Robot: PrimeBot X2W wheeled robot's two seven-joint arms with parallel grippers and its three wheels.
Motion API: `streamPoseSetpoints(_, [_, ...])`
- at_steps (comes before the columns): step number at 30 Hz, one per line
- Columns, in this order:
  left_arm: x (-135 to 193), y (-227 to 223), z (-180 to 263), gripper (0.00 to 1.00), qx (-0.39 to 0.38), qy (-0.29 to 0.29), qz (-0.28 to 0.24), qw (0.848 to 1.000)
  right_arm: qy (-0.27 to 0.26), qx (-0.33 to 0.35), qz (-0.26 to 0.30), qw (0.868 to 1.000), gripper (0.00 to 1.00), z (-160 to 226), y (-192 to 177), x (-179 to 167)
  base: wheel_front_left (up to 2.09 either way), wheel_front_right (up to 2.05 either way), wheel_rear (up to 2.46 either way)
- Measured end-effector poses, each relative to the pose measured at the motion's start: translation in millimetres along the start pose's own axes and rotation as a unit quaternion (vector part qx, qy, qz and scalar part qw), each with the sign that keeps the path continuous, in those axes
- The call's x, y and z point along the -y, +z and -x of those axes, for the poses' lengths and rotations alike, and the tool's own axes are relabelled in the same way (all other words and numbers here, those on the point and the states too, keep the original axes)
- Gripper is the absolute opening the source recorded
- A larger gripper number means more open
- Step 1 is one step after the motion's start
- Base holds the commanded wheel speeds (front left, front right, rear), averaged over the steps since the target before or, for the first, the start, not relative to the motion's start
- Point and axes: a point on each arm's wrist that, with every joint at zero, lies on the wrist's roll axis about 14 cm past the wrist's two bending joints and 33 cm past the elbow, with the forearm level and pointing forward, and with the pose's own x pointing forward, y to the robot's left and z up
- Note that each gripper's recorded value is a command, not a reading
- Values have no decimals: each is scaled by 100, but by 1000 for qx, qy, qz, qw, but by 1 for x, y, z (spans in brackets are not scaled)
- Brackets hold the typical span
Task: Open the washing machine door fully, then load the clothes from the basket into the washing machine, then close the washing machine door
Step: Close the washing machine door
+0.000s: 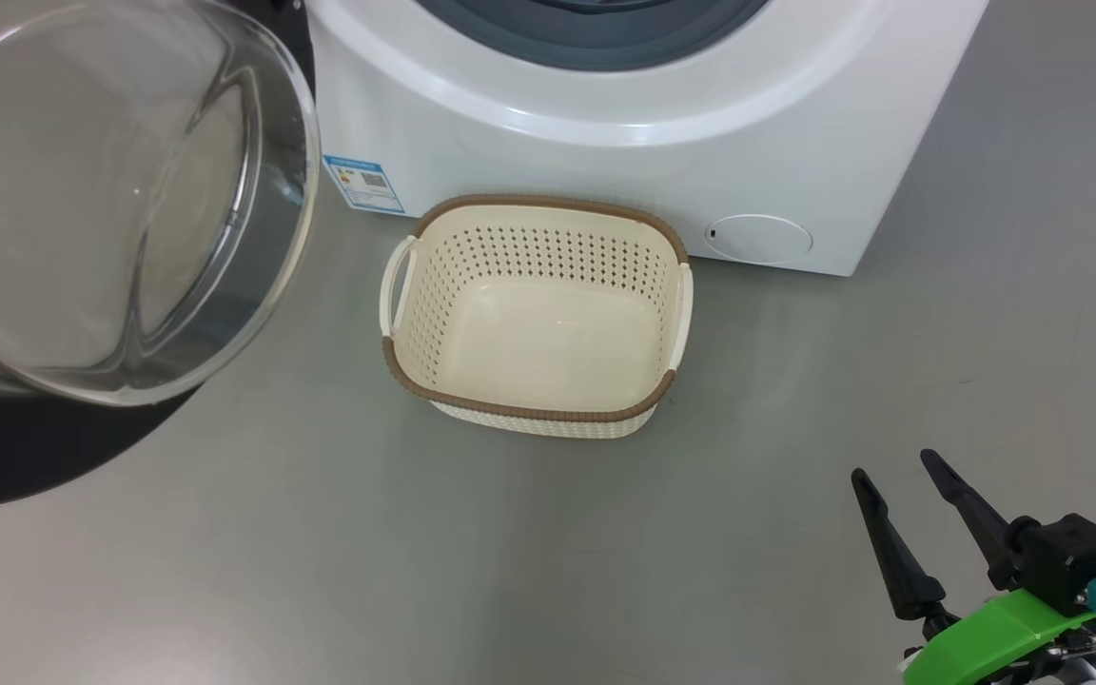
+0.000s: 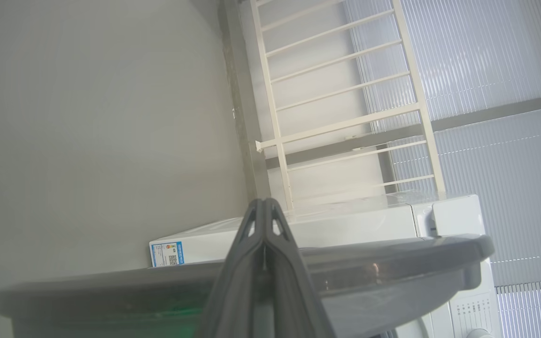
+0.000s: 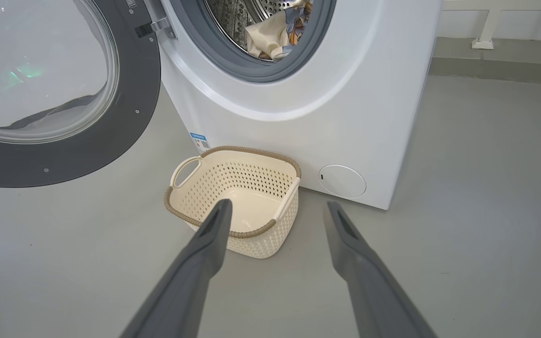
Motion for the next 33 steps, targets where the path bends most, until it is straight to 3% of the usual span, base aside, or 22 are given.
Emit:
streamPoseSetpoints(21, [14,-21,24,0,-103,-41,16,994,17,1,2,1000,100,-5,2,-12,0,0,0])
streamPoseSetpoints(33, [37,-62,41,0,-208,-101,37,972,16,-1,0,1000,100,-6,-1,-12,0,0,0])
